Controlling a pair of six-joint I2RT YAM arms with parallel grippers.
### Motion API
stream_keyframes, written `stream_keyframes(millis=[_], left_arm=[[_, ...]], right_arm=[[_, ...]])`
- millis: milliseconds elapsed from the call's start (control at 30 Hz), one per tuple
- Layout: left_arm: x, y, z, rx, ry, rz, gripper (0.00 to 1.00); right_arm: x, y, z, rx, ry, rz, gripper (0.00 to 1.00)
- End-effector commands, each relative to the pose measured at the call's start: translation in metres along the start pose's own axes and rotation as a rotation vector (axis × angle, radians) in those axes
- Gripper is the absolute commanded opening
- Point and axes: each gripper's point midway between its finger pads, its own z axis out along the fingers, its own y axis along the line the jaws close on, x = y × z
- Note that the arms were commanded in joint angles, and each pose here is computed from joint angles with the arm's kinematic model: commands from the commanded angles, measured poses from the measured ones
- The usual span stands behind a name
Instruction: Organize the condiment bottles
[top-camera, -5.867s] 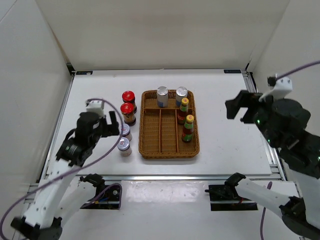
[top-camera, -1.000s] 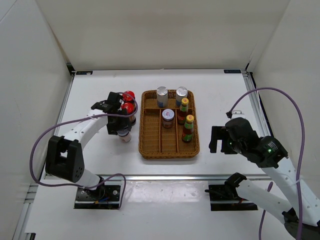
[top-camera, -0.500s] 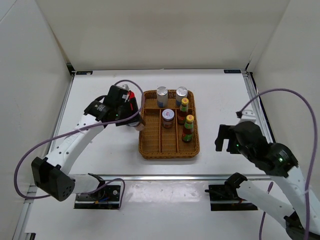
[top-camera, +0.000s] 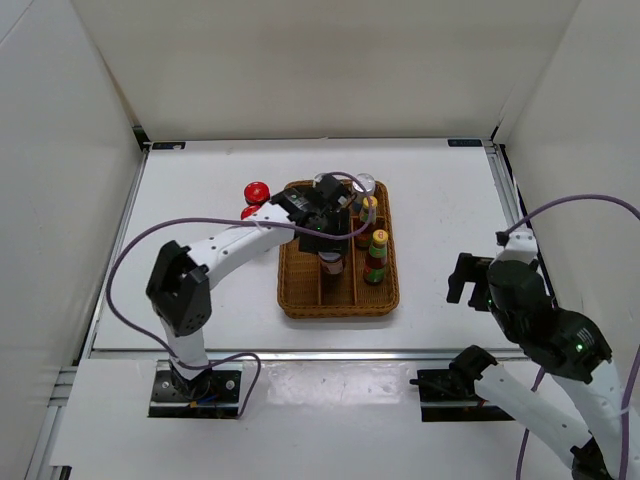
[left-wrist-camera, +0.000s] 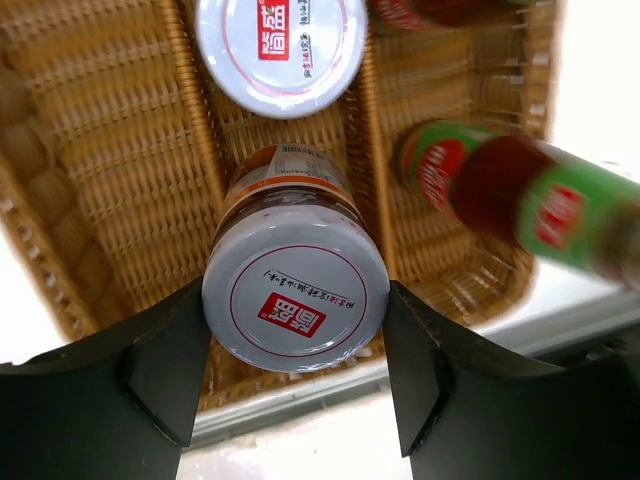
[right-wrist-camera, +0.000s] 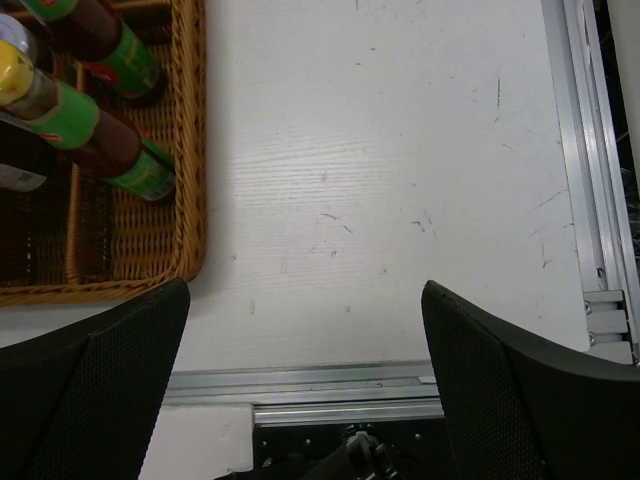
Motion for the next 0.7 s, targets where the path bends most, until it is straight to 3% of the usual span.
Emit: stream_keyframes(millis=[0,300,367,400,433,667], left_arm=[[-0.029,-0.007,-0.009,-0.003,-0.104,-0.005,0.24],[-0.007,-0.006,0.036,-0.051,-0.005,0.009,0.33],[-0.006,-0.008,0.036,-0.043,0.000,0.000,0.56],[-0.004,-0.005,0.035,-0.053,-0.002,-0.018,0.83],[-0.005,-0.002,0.032,-0.062,-0.013,-0.018,1.00],[-0.038,0.004,-0.041,-0.038,-0.195,-0.024,1.00]], right_arm=[[-0.008,0.007,0.007,0.000,-0.004,-0.040,1.00],[-0.007,0.004,0.005,-0.011,-0.027,-0.034,1.00],[-0.007,0.004,0.005,-0.011,-0.027,-0.034,1.00],[-0.007,0.004,0.005,-0.011,-0.027,-0.034,1.00],[-0.007,0.004,0.005,-0.011,-0.027,-0.034,1.00],[-0.007,0.004,0.005,-0.011,-0.027,-0.034,1.00]])
